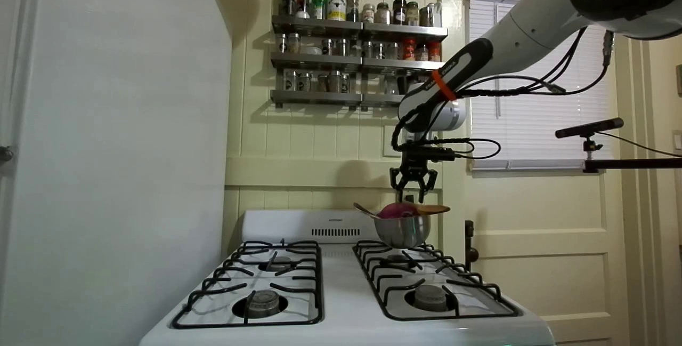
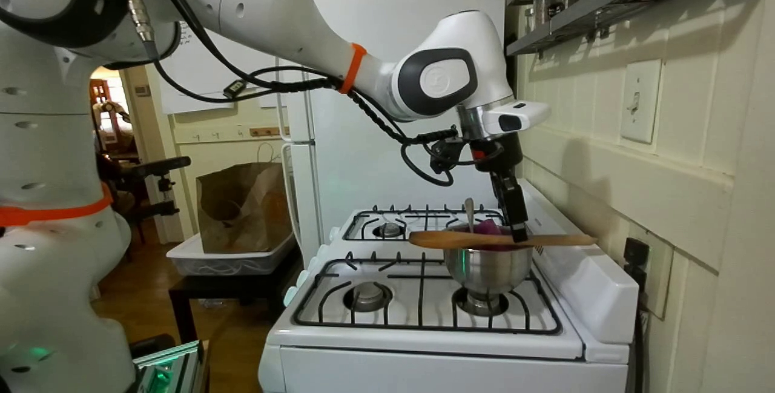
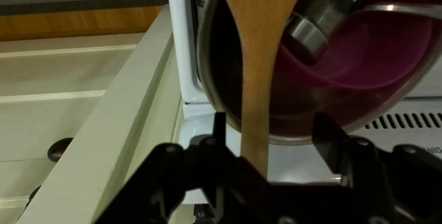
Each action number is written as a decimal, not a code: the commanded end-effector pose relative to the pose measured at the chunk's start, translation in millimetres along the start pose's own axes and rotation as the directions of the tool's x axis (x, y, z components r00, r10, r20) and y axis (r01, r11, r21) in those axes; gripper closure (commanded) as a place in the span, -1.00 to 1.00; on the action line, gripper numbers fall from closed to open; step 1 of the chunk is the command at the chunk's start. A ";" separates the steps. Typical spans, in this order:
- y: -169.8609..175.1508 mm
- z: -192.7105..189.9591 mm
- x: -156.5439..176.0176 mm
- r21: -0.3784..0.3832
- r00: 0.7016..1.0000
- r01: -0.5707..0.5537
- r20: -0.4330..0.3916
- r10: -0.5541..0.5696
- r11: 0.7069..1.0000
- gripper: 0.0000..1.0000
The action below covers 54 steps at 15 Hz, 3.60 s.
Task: Remove the wooden spoon from the silver bowl and place it on the stove top and place the spice on the spice rack
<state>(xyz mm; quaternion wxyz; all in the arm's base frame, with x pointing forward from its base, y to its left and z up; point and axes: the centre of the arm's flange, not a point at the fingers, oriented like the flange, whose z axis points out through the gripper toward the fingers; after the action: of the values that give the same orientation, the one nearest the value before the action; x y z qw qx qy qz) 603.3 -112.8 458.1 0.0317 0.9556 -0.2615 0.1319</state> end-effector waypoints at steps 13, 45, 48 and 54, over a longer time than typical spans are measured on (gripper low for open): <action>-7.7 12.8 -2.8 -0.034 0.998 0.018 0.057 -0.016 0.999 -0.06; -87.1 -205.0 -168.0 0.033 0.666 0.730 -0.256 -0.701 0.682 0.89; -124.2 -215.4 -207.9 0.008 0.584 0.794 -0.287 -0.760 0.607 0.89; -189.0 -199.6 -234.4 0.036 0.761 0.638 -0.180 -0.623 0.769 0.89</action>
<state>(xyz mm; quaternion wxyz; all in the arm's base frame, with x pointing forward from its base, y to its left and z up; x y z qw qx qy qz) 445.1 170.2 600.3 0.0476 0.9639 0.1314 0.2268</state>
